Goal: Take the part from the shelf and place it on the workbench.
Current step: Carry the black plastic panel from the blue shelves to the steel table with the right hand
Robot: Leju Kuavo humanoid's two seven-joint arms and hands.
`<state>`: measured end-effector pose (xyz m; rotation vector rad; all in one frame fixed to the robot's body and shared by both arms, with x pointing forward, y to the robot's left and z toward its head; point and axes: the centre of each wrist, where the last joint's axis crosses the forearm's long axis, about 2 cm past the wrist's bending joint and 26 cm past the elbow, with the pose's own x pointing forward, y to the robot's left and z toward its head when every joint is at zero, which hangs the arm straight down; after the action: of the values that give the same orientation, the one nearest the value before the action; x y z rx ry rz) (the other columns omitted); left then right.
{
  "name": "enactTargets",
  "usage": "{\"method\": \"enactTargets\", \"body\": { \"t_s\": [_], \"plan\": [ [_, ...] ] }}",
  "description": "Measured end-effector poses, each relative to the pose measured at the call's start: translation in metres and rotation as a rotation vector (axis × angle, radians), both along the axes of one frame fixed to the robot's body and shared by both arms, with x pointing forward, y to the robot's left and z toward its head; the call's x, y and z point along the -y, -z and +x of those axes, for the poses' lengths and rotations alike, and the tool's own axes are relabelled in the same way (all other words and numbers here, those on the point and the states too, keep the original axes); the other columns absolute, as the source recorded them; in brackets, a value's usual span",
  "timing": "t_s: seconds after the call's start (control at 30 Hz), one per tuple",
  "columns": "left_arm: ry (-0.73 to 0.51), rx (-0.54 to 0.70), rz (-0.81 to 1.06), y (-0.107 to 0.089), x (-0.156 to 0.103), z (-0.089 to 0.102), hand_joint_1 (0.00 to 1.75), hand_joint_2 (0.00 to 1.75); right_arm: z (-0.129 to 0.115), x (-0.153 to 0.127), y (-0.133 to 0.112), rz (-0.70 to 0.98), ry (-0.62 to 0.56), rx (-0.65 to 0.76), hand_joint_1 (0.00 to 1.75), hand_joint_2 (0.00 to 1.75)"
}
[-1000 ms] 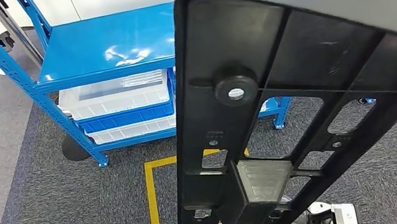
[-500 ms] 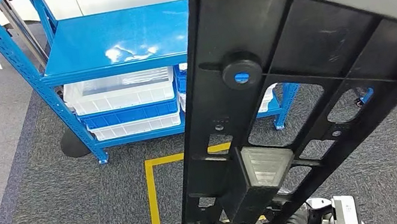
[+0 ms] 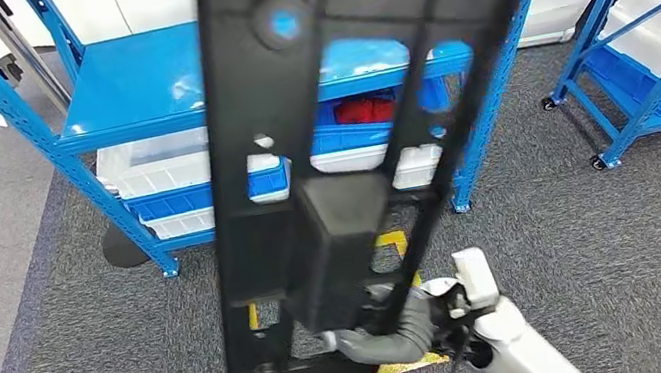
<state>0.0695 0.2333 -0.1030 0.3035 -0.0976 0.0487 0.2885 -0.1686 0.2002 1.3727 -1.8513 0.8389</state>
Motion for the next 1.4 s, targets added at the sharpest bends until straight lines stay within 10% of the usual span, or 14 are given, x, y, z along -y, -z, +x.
{"method": "enactTargets", "body": {
  "t_s": [0.37, 0.77, 1.4],
  "plan": [
    [-0.061, 0.143, 0.087, 0.001, -0.001, -0.011, 0.00, 1.75, 0.024, -0.069, -0.036, 0.000, -0.200, -0.006, 1.75, 1.75],
    [-0.147, -0.147, 0.028, -0.004, 0.020, 0.001, 0.00, 1.75, 0.032, -0.083, -0.037, -0.036, -0.205, -0.042, 1.75, 1.75],
    [-0.068, 0.060, 0.057, -0.003, 0.023, -0.009, 0.00, 1.75, 0.033, -0.099, -0.048, -0.027, -0.227, -0.070, 1.75, 1.75]
  ]
}}
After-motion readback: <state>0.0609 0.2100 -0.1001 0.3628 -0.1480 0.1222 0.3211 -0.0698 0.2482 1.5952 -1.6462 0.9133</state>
